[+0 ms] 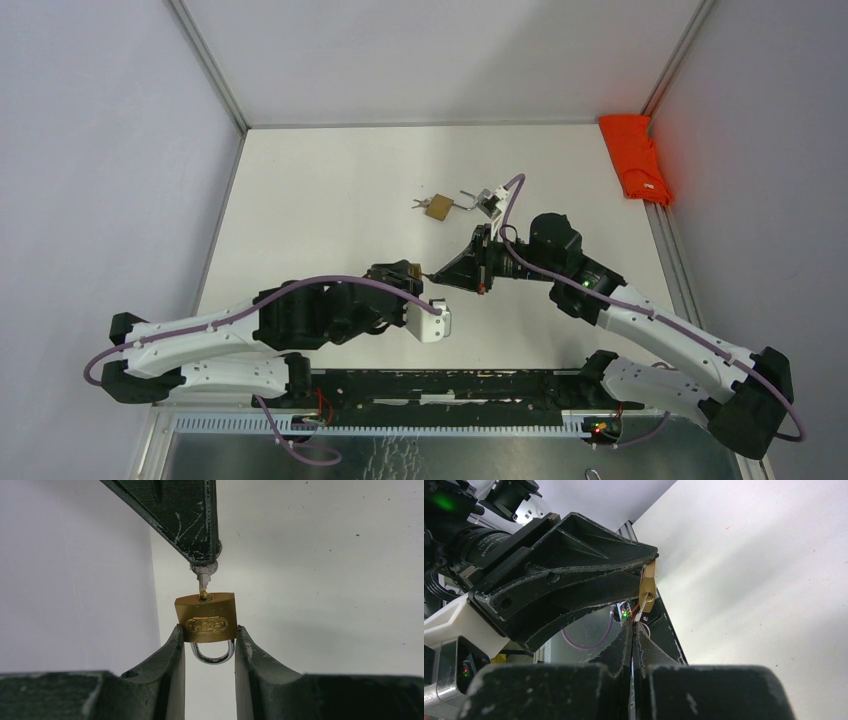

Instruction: Unlock with the key

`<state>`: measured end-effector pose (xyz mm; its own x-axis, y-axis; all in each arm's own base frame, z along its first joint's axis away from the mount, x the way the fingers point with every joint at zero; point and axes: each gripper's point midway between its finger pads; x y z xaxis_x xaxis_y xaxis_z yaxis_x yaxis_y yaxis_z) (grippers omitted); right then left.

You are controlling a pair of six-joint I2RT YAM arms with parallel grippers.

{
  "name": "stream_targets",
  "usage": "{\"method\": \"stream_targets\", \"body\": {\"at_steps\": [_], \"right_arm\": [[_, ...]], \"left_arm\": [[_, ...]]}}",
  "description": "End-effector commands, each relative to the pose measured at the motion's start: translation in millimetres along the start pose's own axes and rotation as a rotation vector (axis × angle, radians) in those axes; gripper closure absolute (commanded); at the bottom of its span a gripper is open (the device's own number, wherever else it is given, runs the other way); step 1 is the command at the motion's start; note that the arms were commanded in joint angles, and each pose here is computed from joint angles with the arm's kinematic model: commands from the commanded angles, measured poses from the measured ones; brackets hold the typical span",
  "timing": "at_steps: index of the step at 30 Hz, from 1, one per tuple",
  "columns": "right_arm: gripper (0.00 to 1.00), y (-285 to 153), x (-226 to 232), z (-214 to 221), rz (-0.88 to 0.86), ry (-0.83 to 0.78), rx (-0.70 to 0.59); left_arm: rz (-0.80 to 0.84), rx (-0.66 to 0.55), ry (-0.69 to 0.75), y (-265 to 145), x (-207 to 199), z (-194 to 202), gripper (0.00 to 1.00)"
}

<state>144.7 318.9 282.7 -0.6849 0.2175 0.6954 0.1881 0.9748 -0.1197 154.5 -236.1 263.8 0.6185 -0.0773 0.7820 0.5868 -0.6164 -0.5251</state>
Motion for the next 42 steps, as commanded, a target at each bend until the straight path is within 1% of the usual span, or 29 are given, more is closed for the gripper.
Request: {"method": "stream_targets", "body": {"at_steps": [1,11,31,42], "right_arm": [[1.0,3,5,-8,-0.024,0.004,-0.044],[1.0,2,8,-10,-0.035,0.033,-0.07],[1.0,9,2,-10,-0.033,0.056,-0.065],[1.0,8,5,-16,-0.027,0.025,-0.053]], "left_arm": [[-0.093,-0.074,-0.08,-2,21,-19,0.98],[-0.092,-0.066,-0.076,-1,18,-16,0.98],[-0.078,-0.105,-0.095,-4,19,-24,0.98],[-0.031,-0.128,-0.068,-8,10,-23,0.98]]}}
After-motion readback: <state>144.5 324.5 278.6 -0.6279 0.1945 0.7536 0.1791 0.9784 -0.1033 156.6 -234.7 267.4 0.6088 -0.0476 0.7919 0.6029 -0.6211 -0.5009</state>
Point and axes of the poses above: each gripper's point midway between its finger pads, its own y axis out along the fingers, its own x axis along the line the jaws close on, z = x × y, and after that the axes turned 4 degrees about y, right-handed
